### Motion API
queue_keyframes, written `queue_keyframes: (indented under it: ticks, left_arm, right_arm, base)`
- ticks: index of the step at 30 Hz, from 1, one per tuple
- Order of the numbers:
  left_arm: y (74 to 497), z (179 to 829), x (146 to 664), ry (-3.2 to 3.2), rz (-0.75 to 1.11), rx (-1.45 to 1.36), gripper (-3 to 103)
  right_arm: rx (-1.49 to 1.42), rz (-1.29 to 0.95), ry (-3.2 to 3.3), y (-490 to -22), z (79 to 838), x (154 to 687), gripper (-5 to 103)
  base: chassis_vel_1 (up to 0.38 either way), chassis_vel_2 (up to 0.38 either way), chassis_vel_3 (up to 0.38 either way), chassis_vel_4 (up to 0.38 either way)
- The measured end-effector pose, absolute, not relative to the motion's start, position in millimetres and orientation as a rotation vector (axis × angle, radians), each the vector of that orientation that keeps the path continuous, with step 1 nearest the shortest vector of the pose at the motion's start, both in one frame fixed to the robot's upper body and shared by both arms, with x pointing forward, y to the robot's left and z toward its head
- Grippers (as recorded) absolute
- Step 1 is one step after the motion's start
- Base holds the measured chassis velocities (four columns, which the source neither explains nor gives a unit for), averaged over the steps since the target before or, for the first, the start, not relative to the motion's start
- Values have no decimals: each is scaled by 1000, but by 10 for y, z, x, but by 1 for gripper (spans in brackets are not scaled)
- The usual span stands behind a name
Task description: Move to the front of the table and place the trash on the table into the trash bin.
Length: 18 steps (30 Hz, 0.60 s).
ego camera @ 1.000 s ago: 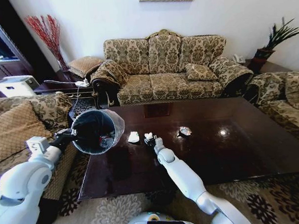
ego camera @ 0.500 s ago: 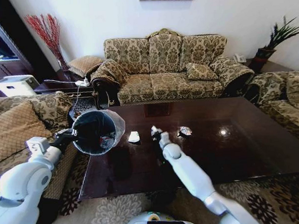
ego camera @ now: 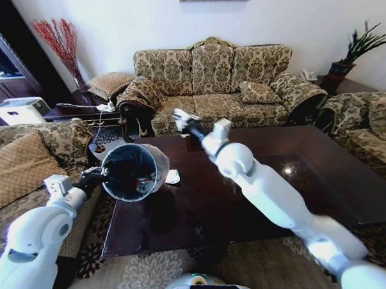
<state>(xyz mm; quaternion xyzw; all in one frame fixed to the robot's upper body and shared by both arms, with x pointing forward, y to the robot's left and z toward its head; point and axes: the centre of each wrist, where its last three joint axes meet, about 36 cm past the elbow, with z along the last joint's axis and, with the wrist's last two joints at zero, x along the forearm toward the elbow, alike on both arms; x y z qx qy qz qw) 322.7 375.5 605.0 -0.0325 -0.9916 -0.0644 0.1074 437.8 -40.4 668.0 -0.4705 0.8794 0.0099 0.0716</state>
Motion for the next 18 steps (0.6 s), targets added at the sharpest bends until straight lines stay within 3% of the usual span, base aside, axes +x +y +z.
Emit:
queue_keyframes:
  ticks: [7,9,11,18]
  left_arm:
    - [3775,6092,3266,-2906,-197,-105,0]
    - [3798,6092,3287,-2904,-194,-101,0]
    - [3804,6091,3289,-2904,-193,-101,0]
    - [3859,6093,3279,-2917,-188,-84,0]
  right_arm:
    - [-1627,-61,2664,12,6444,4107,-3]
    - [-1649,-107,2683,195,6309,4005,7]
    - [-1641,-120,2691,231,6279,3998,7]
    - [-1578,-166,2726,322,6192,4127,40]
  base:
    - [0,0,0,0]
    - [0,0,0,0]
    - [0,0,0,0]
    - [0,0,0,0]
